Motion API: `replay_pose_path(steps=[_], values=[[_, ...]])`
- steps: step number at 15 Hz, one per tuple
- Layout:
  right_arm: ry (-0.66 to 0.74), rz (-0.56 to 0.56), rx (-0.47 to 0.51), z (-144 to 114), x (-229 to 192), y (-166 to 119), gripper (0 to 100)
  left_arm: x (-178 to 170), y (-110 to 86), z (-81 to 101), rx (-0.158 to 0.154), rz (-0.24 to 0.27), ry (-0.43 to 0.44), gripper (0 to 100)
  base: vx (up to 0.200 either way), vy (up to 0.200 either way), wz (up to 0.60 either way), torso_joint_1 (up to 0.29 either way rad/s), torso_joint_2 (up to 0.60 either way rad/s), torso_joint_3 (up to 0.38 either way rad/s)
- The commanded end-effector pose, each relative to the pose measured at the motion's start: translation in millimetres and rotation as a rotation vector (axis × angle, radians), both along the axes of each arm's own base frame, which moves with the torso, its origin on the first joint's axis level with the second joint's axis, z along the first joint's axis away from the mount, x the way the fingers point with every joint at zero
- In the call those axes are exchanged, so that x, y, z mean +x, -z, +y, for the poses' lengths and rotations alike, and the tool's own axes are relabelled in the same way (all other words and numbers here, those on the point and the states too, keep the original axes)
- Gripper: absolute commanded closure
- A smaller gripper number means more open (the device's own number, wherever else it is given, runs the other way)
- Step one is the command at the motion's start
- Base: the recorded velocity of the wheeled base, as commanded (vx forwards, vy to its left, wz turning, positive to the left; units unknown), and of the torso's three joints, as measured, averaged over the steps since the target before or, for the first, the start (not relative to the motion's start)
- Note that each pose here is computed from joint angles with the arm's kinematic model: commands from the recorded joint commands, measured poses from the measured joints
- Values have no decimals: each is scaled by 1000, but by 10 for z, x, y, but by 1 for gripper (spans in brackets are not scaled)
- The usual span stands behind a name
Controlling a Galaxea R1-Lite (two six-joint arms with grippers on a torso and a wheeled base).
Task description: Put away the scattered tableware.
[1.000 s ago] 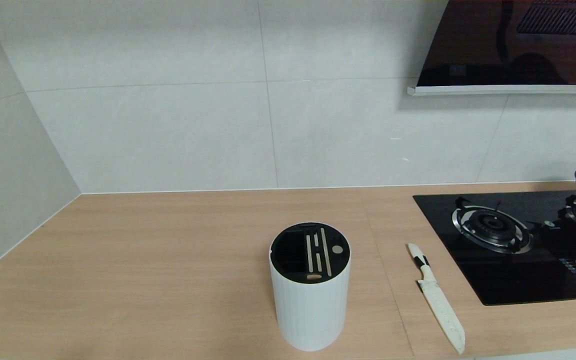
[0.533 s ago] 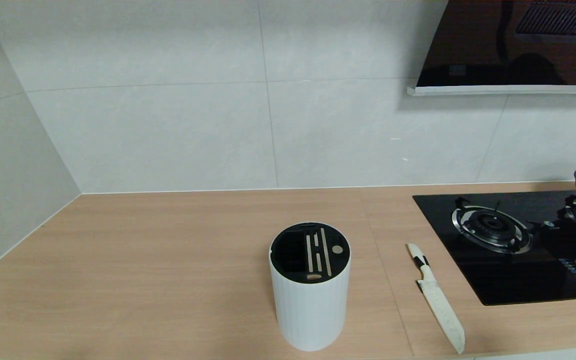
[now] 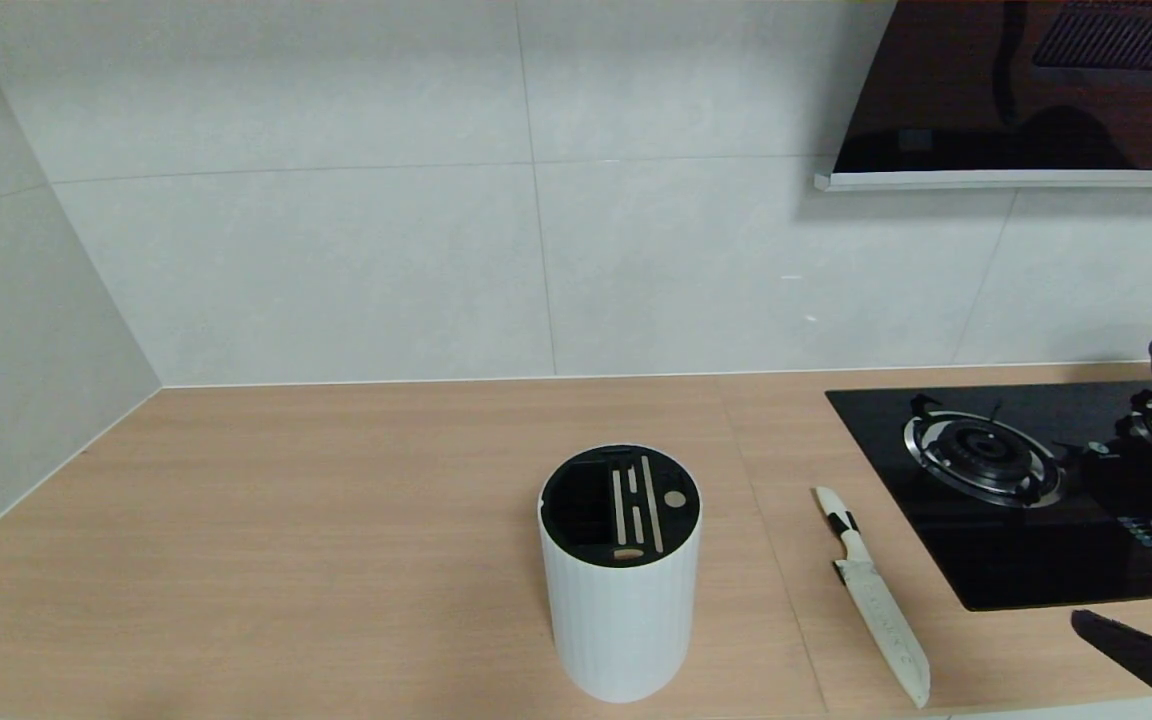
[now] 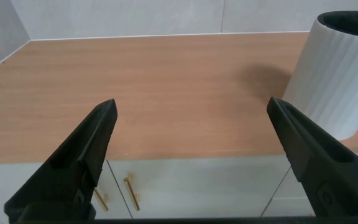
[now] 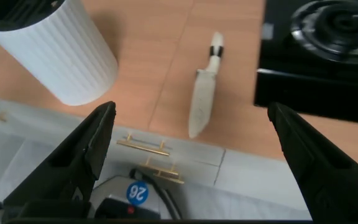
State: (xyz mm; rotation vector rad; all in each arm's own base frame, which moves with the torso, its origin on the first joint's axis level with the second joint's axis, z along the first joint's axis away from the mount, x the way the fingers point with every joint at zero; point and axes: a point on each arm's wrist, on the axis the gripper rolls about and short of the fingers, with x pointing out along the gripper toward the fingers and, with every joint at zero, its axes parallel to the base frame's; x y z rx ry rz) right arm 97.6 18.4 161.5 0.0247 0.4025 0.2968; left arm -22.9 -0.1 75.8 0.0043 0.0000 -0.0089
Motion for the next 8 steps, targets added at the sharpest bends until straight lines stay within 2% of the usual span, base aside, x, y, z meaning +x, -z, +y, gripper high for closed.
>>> replay_pose_path(steps=[1, 5, 7, 8], values=[[-4, 128, -29, 109, 510, 172, 0, 0, 0, 0, 0, 0, 0, 0, 0, 0, 0, 0, 0, 0], [7, 169, -70, 256, 1003, 380, 0, 1, 0, 0, 0, 2, 0, 0, 0, 0, 0, 0, 0, 0], [21, 174, -97, 318, 1077, 453, 0, 1, 0, 0, 0, 2, 0, 0, 0, 0, 0, 0, 0, 0], [13, 219, -124, 391, 1123, 582, 0, 0, 0, 0, 0, 0, 0, 0, 0, 0, 0, 0, 0, 0]])
